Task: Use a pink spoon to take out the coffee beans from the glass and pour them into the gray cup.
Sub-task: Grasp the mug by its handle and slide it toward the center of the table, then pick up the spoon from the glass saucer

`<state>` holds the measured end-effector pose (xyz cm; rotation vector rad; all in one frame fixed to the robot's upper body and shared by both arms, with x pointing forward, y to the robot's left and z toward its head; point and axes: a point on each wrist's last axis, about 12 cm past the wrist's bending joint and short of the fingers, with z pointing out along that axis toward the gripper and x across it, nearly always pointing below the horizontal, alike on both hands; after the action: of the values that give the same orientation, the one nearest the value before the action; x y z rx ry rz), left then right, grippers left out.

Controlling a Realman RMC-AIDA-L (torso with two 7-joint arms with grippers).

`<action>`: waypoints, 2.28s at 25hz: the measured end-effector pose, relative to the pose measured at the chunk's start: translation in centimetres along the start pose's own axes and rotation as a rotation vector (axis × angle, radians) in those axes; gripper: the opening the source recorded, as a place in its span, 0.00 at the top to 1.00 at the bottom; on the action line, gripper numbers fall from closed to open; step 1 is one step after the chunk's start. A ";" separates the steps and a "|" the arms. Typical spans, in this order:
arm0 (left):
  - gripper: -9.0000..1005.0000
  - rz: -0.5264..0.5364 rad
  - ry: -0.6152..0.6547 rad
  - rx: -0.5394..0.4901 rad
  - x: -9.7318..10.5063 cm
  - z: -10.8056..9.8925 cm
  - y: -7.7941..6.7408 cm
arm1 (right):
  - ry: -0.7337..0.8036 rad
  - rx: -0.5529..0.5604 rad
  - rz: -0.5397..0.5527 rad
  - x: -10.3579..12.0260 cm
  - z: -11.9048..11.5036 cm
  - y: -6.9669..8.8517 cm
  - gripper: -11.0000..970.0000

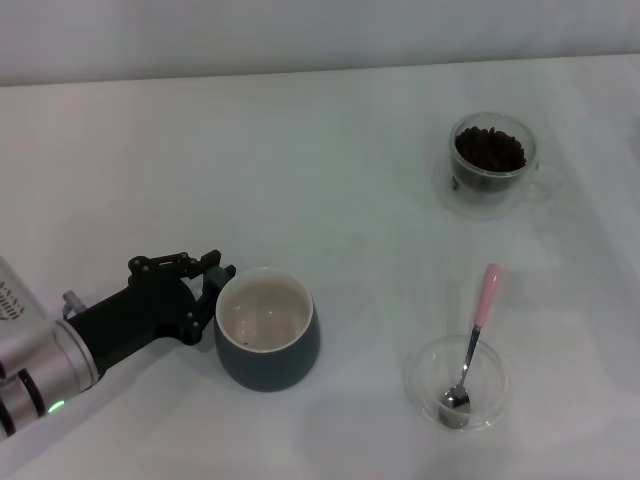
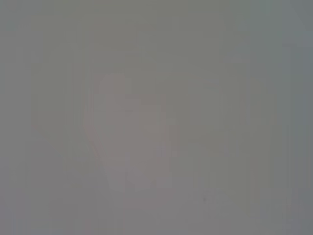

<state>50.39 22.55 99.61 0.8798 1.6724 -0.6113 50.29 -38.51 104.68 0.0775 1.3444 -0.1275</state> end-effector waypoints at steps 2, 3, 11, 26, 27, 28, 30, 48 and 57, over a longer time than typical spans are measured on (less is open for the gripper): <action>0.84 -0.001 0.000 -0.002 0.1 -0.1 0.0 | 0.000 0.002 0.000 0.0 0.0 0.0 0.10; 0.84 -0.005 0.002 -0.007 0.2 -0.3 0.0 | 0.000 0.002 0.001 0.0 -0.1 0.0 0.10; 0.67 -0.016 0.011 -0.015 0.7 -0.8 -0.3 | 0.004 0.003 0.007 0.1 -0.2 0.1 0.10; 0.51 -0.080 -0.063 -0.170 2.4 -5.2 -1.1 | 0.038 0.027 -0.013 0.5 -1.9 -1.1 0.10; 0.50 -0.086 -0.070 -0.178 2.4 -5.4 -1.1 | 0.040 0.029 -0.014 0.6 -2.0 -1.2 0.10; 0.48 -0.094 -0.079 -0.192 2.5 -5.7 -1.1 | 0.043 0.031 -0.015 0.6 -2.2 -1.3 0.10; 0.46 -0.103 -0.096 -0.222 2.6 -6.3 -1.2 | 0.051 0.028 -0.011 0.7 -2.5 -1.4 0.10; 0.25 -0.081 -0.280 -0.560 1.9 -10.9 1.1 | 0.505 -0.273 0.581 0.5 -2.8 -4.7 0.11; 0.25 -0.038 -0.301 -0.626 1.3 -11.4 2.4 | 0.811 -0.487 0.752 0.4 -3.3 -3.2 0.11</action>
<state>45.52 33.07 101.53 0.2875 1.4742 -0.2003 46.76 -41.29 103.61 0.2327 2.0182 0.9540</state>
